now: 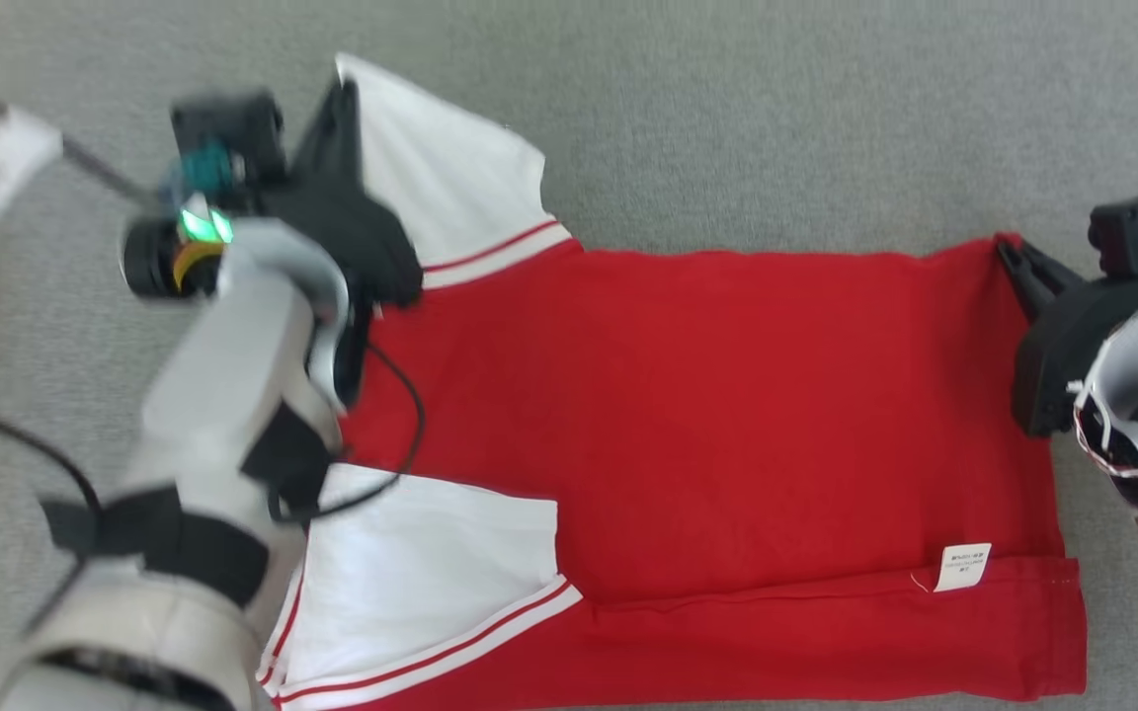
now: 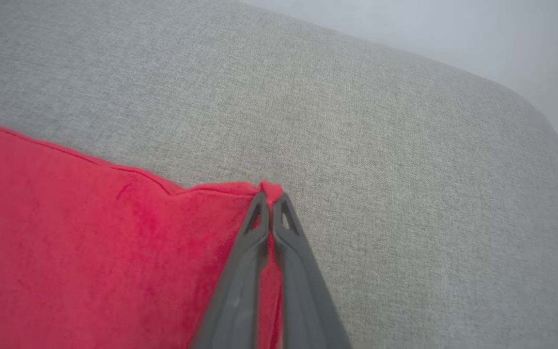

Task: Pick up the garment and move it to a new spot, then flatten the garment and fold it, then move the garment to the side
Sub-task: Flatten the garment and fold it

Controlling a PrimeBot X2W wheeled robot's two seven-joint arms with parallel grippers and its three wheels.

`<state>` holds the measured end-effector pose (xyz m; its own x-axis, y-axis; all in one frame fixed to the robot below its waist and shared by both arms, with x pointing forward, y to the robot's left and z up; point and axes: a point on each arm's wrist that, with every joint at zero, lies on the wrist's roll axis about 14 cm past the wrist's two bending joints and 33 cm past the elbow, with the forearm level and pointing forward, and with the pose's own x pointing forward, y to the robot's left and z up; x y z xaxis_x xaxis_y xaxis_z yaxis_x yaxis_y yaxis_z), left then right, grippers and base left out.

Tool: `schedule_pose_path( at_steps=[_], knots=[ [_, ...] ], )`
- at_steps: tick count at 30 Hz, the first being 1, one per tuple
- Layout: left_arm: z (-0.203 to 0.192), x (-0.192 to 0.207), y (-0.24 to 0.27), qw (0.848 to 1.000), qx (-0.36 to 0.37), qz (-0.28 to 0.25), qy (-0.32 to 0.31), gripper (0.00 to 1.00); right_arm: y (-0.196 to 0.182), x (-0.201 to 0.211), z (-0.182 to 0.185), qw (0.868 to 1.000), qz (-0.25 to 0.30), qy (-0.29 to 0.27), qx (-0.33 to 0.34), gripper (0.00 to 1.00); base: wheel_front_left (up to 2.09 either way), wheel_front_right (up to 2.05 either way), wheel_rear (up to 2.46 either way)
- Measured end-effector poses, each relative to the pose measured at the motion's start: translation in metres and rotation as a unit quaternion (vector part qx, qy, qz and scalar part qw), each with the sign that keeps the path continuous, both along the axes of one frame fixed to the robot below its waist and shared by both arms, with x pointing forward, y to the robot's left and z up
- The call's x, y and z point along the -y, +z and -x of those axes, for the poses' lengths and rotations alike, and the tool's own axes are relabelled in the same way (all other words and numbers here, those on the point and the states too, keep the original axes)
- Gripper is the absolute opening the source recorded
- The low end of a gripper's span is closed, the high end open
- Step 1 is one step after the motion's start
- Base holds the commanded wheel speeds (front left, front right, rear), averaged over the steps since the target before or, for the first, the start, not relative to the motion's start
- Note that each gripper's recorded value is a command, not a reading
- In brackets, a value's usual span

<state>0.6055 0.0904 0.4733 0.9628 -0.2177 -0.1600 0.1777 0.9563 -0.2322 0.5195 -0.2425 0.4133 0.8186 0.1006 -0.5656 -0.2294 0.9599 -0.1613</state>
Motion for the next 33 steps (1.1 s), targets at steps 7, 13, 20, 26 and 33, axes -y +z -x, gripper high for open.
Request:
schedule_pose_path(
  at_steps=[7, 13, 20, 26, 33],
  knots=[
    [0.047, -0.011, 0.011, 0.996, 0.025, 0.075, 0.035, 0.0, 0.005, 0.01, 0.03, 1.0, 0.007, -0.002, -0.005, 0.0, 0.0, 0.0, 0.0],
    [0.11, -0.014, 0.019, 0.994, 0.05, 0.091, 0.044, 0.0, 0.008, 0.009, 0.062, 1.0, 0.018, 0.007, -0.017, 0.0, 0.0, 0.0, 0.0],
    [0.175, -0.013, 0.02, 0.993, 0.042, 0.098, 0.041, 0.0, 0.022, -0.006, 0.082, 0.998, 0.037, 0.042, -0.009, 0.0, 0.0, 0.0, 0.0],
    [0.204, -0.033, 0.035, 0.991, 0.051, 0.099, 0.069, 0.0, 0.045, -0.023, 0.076, 0.995, 0.045, 0.076, 0.04, 0.0, 0.0, 0.0, 0.0],
    [0.233, -0.045, 0.031, 0.991, 0.029, 0.099, 0.086, 0.0, 0.036, -0.041, 0.089, 0.987, 0.085, 0.139, 0.012, 0.0, 0.0, 0.0, 0.0]
  ],
)
